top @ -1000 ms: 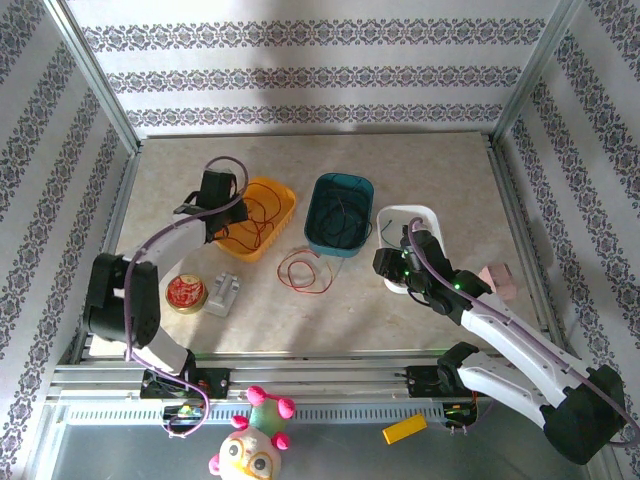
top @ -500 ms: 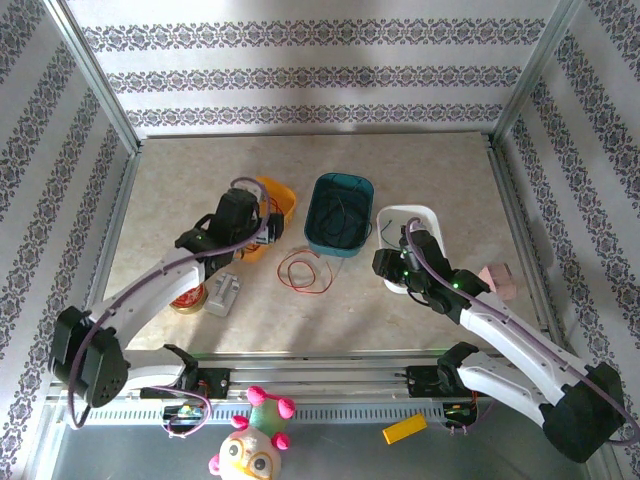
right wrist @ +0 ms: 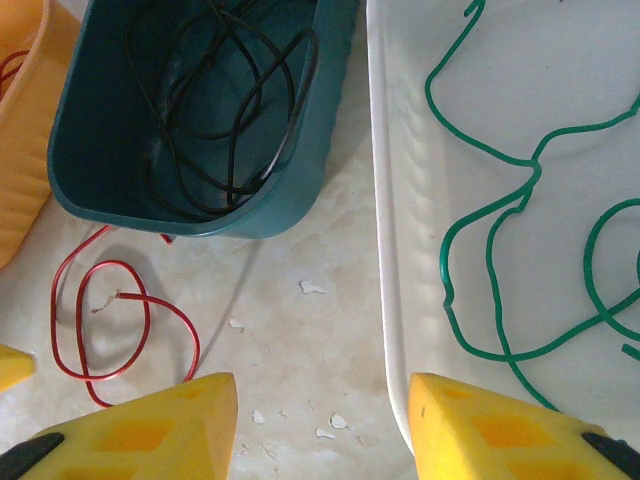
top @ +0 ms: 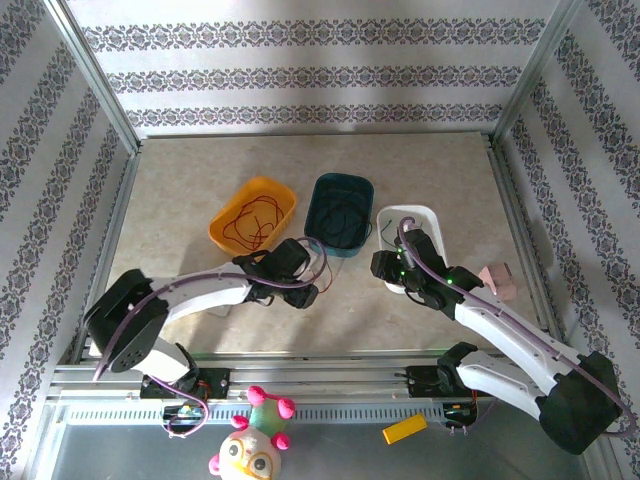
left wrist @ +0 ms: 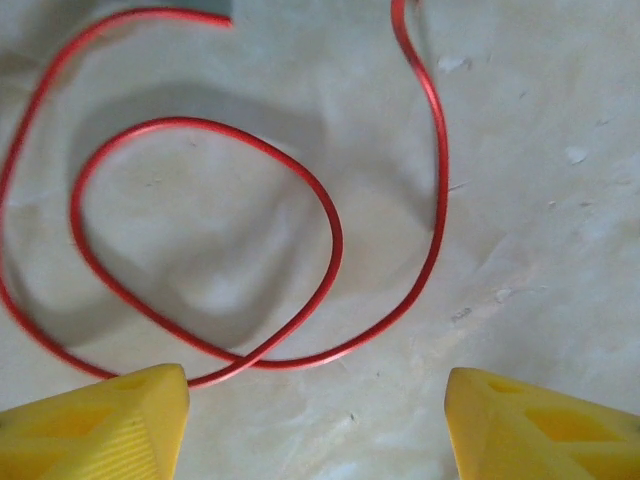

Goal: Untangle the cables

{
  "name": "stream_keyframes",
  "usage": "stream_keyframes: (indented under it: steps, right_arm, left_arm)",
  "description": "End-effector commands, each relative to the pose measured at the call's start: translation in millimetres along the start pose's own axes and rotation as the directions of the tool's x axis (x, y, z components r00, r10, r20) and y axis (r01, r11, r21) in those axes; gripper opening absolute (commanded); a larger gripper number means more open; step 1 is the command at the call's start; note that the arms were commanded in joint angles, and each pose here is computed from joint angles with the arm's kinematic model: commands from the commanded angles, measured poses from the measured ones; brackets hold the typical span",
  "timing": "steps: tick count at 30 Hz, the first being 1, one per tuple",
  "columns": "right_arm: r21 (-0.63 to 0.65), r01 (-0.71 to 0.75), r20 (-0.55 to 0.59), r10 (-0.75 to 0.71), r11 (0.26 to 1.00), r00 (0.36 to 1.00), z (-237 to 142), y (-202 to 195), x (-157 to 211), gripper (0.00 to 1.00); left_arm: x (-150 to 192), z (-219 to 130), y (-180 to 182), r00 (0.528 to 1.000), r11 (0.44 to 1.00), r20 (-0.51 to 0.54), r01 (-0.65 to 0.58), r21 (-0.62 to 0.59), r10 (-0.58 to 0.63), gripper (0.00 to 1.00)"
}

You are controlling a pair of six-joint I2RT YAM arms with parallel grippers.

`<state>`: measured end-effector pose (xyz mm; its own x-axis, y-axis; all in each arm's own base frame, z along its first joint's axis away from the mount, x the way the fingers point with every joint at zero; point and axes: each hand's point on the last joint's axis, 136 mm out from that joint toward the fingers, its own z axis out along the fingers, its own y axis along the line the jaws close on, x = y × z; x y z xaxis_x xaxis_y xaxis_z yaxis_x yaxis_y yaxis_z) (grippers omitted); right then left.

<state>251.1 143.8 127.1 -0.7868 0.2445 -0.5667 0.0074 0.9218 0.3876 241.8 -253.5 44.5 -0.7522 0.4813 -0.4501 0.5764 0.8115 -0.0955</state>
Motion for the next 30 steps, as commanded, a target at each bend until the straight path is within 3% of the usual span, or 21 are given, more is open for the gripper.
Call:
stream_keyframes:
  steps: [1,5,10,13,16,18,21,25,30]
  right_arm:
    - [-0.018,0.009,0.014,-0.008,1.000,1.000,-6.9,6.1,-5.1,0.49]
    - [-0.012,0.001,0.016,-0.001,1.000,1.000,-8.1,2.3,-2.4,0.49]
    - [-0.015,-0.011,0.018,0.011,1.000,1.000,-8.8,1.0,-0.6,0.49]
    - [-0.013,-0.013,0.019,0.014,1.000,1.000,-9.0,0.4,-0.4,0.49]
    - [-0.014,-0.014,0.021,0.014,1.000,1.000,-9.6,0.6,-1.1,0.49]
    - [-0.014,-0.015,0.021,0.016,1.000,1.000,-9.6,0.7,-1.1,0.49]
    - [-0.016,-0.018,0.024,0.019,1.000,1.000,-10.2,1.3,-2.2,0.49]
    - [-0.001,-0.027,0.028,0.027,1.000,0.999,-10.9,-1.8,-2.7,0.49]
    - [0.005,-0.035,0.032,0.035,0.999,0.999,-10.9,-4.3,-2.7,0.49]
  left_arm:
    - [-6.7,11.0,-9.0,0.992,0.992,-0.012,-0.123,-0.029,0.123,0.67]
    - [-4.5,23.0,-7.6,0.973,0.966,-0.033,-0.229,-0.124,0.226,0.67]
    - [4.1,35.5,-0.9,0.965,0.948,-0.084,-0.261,-0.183,0.250,0.60]
    - [14.3,44.2,-1.3,0.962,0.949,-0.126,-0.263,-0.176,0.243,0.47]
    - [16.7,47.7,-1.3,0.968,0.955,-0.123,-0.238,-0.176,0.218,0.25]
    - [11.3,45.6,-3.1,0.975,0.961,-0.093,-0.216,-0.175,0.202,0.12]
    - [-4.7,34.0,-8.5,0.985,0.971,-0.024,-0.172,-0.165,0.170,0.00]
    - [-39.3,-5.2,-17.4,0.980,0.983,0.136,-0.125,-0.138,0.143,0.00]
    - [-83.1,-76.5,-9.0,0.939,0.991,0.338,-0.024,-0.134,0.069,0.00]
